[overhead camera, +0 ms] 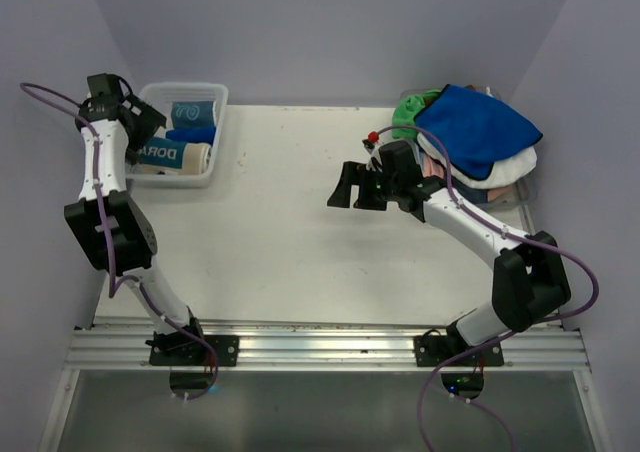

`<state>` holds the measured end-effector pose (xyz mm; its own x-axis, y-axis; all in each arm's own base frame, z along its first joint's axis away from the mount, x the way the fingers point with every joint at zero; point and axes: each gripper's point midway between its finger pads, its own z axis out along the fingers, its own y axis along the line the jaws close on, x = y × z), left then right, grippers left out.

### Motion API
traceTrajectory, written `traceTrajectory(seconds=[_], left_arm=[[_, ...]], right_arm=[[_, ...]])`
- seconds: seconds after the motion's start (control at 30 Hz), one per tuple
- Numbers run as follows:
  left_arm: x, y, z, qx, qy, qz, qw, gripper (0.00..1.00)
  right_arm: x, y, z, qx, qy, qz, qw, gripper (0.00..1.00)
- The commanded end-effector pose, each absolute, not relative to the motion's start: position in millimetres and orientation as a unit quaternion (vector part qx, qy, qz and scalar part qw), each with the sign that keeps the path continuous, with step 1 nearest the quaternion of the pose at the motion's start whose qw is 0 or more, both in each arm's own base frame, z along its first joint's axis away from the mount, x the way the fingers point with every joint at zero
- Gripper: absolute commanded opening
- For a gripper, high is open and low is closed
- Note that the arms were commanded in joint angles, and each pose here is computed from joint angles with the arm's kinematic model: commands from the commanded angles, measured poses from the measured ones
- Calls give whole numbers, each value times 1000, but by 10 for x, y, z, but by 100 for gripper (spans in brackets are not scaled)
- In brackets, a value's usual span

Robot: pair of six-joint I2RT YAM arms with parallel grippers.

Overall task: Roll the towels
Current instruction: Place the rolled towel into the container, then grab a towel with the right arm

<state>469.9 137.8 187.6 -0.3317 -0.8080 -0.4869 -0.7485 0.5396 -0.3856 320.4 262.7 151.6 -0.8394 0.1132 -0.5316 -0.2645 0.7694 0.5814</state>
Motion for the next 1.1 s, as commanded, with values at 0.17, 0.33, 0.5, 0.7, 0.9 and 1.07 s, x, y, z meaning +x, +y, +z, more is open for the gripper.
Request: traceTrajectory(seconds=[0.17, 0.33, 0.5, 0.7, 0.9, 1.07], left_arm=[[4955, 1035, 1951, -404, 838, -82, 357, 100], [5192, 1053, 1661, -401, 838, -78, 362, 100], [5319, 1110, 1330, -402, 840, -73, 357, 100], [5318, 994, 1440, -390, 845, -92, 354, 99], [5132, 792, 2317, -341, 835, -134, 411, 99], [4779, 638, 2844, -293, 828, -120, 462, 100]], right_arm=[[3218, 2657, 1732, -49, 880, 359, 308, 89], [3191, 2638, 1732, -49, 881, 356, 308, 89], [3176, 2611, 1753, -50, 881, 352, 313, 89], [3171, 2551, 1782, -47, 882, 341, 321, 89], [3304, 2359, 1894, -42, 888, 285, 359, 89], [3492, 1818, 1966, -1, 903, 143, 405, 89]])
